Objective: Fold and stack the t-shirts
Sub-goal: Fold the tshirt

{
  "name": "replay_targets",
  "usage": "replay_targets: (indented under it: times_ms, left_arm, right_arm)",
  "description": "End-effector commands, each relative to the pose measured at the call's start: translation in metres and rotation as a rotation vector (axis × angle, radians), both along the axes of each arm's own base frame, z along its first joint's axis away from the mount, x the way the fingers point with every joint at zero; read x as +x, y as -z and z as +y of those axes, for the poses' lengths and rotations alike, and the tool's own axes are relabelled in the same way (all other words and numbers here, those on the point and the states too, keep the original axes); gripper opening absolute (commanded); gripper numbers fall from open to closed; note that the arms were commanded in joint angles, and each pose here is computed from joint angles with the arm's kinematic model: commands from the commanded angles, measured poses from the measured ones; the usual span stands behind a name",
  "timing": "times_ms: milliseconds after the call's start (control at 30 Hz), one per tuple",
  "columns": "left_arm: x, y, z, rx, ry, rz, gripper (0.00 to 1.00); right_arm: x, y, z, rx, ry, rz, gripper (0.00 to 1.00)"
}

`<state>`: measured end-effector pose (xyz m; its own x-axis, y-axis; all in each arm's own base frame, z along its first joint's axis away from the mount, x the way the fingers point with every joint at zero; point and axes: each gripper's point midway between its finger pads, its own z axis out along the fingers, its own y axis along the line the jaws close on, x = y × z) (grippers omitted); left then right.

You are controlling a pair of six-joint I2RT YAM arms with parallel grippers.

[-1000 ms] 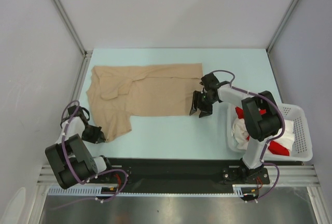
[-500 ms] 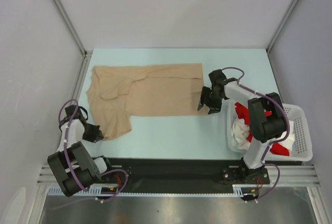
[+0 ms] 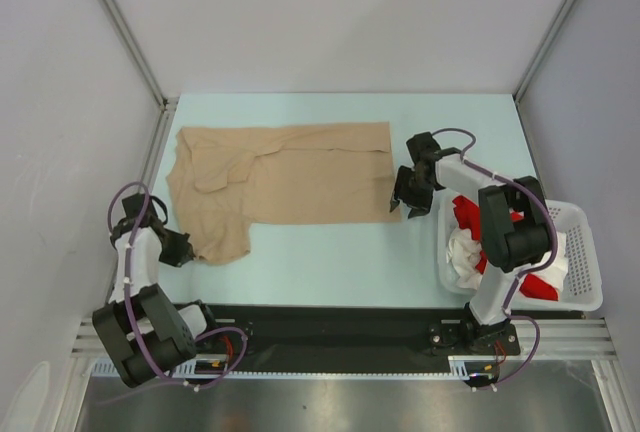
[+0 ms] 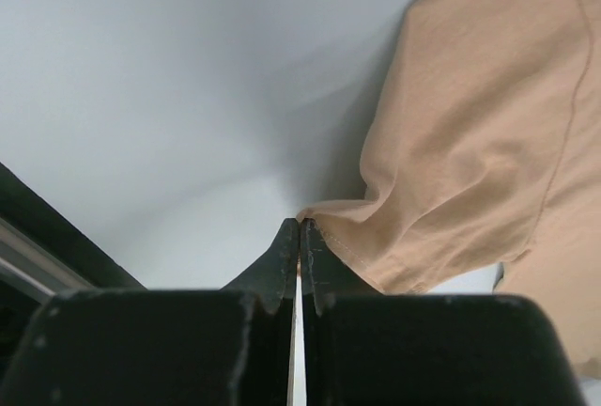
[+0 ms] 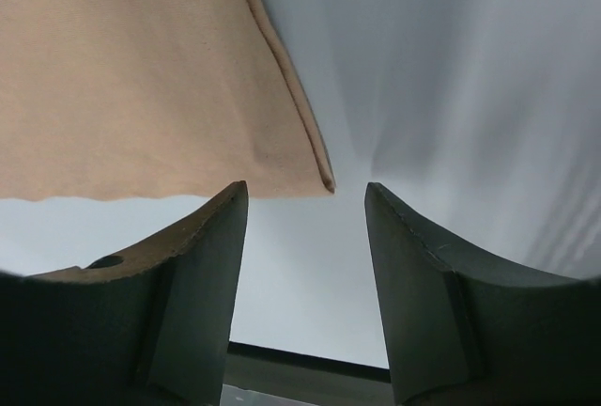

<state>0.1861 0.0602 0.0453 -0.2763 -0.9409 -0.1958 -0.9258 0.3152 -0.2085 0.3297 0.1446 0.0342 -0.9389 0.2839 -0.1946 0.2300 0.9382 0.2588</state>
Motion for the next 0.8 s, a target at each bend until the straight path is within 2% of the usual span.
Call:
replay_targets:
  times_ms: [0,133,367,533,633,700,767]
  left_arm:
    - [0.01,-0.019,0.009,0.063,0.014,-0.037,0.0]
    - [0.007,-0.02,0.008,0.067,0.011,-0.032,0.0]
    - [0.009,-0.024,0.008,0.07,0.002,-0.051,0.0]
    - [0.012,-0.033,0.012,0.094,0.004,-0.061,0.0]
    - [0.016,-0.038,0.012,0.092,0.015,-0.079,0.0]
    - [0.019,-0.039,0.01,0.082,0.024,-0.094,0.0]
    - [0.022,-0.044,0.009,0.078,0.04,-0.11,0.0]
  right_arm:
    - [0.008,0.01,-0.003,-0.02,-0.015,-0.009,0.58]
    - [0.006,0.017,0.003,0.015,-0.03,0.021,0.51]
    - [-0.008,0.019,0.003,0.019,-0.035,0.059,0.54]
    - [-0.016,0.025,0.004,-0.012,-0.048,0.076,0.52]
    - [-0.021,0.032,0.006,-0.022,-0.056,0.101,0.42]
    - [-0.022,0.035,0.006,-0.027,-0.053,0.098,0.41]
    - [-0.022,0.035,0.001,-0.045,-0.052,0.097,0.34]
